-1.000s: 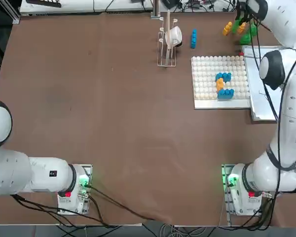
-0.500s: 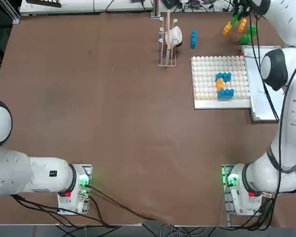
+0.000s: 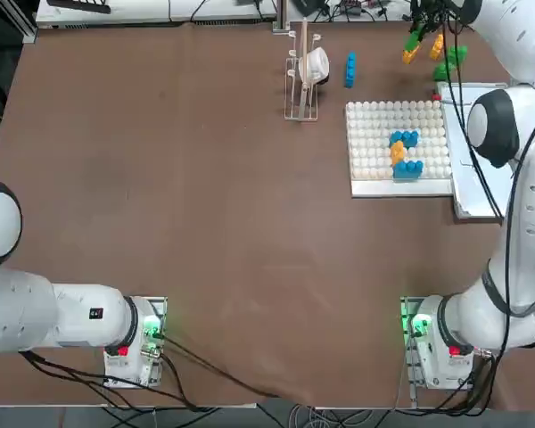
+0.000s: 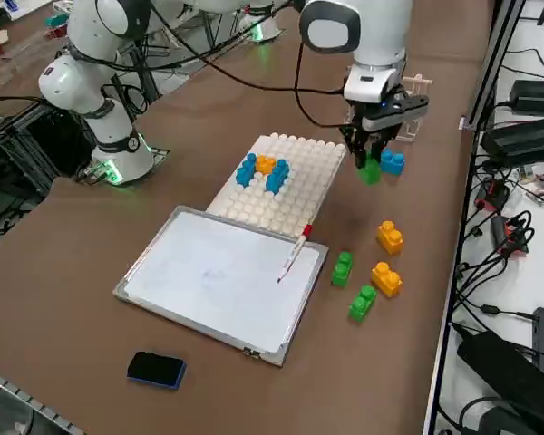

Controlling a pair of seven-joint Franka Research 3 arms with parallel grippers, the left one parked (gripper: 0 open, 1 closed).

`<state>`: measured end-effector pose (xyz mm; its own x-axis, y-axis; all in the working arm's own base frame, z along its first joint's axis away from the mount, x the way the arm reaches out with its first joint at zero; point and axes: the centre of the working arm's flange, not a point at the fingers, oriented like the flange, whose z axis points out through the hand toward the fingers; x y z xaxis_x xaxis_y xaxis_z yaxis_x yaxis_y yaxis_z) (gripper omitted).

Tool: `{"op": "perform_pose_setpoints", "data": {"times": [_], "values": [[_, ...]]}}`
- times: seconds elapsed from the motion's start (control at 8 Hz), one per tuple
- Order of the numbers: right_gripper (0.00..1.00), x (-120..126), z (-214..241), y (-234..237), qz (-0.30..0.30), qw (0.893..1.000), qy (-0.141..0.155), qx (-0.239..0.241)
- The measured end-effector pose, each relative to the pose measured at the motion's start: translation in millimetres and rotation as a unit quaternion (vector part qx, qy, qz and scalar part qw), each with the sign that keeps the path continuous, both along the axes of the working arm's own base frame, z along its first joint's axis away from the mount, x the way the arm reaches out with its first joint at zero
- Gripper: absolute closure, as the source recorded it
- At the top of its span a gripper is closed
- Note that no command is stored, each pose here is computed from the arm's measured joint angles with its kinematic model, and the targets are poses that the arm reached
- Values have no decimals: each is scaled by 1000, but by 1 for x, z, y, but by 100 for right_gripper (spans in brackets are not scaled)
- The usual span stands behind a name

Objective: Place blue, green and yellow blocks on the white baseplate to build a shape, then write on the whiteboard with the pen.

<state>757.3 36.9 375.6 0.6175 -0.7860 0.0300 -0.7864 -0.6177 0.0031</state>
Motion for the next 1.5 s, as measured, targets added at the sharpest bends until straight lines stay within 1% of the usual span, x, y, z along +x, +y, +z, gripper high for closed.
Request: {"op": "perform_pose_setpoints", "data": {"times": [0.25, 0.38, 0.5, 0.62, 0.75, 0.88, 1.0, 1.25, 1.38, 1.5], "values": [[71, -13, -2, 7, -45, 999, 14, 2], [71, -20, -1, 10, -53, 998, 21, 4], [71, -28, 1, 18, -50, 998, 27, 5], [71, -34, 1, 28, -26, 999, 33, 6], [71, -40, -3, 36, 16, 999, 42, 7], [71, -46, -11, 38, 66, 996, 54, 8], [71, -54, -21, 37, 119, 990, 68, 12], [71, -73, -31, 29, 220, 971, 92, 23], [71, -85, -32, 23, 259, 960, 100, 30], [71, -99, -34, 17, 293, 951, 96, 35]]}}
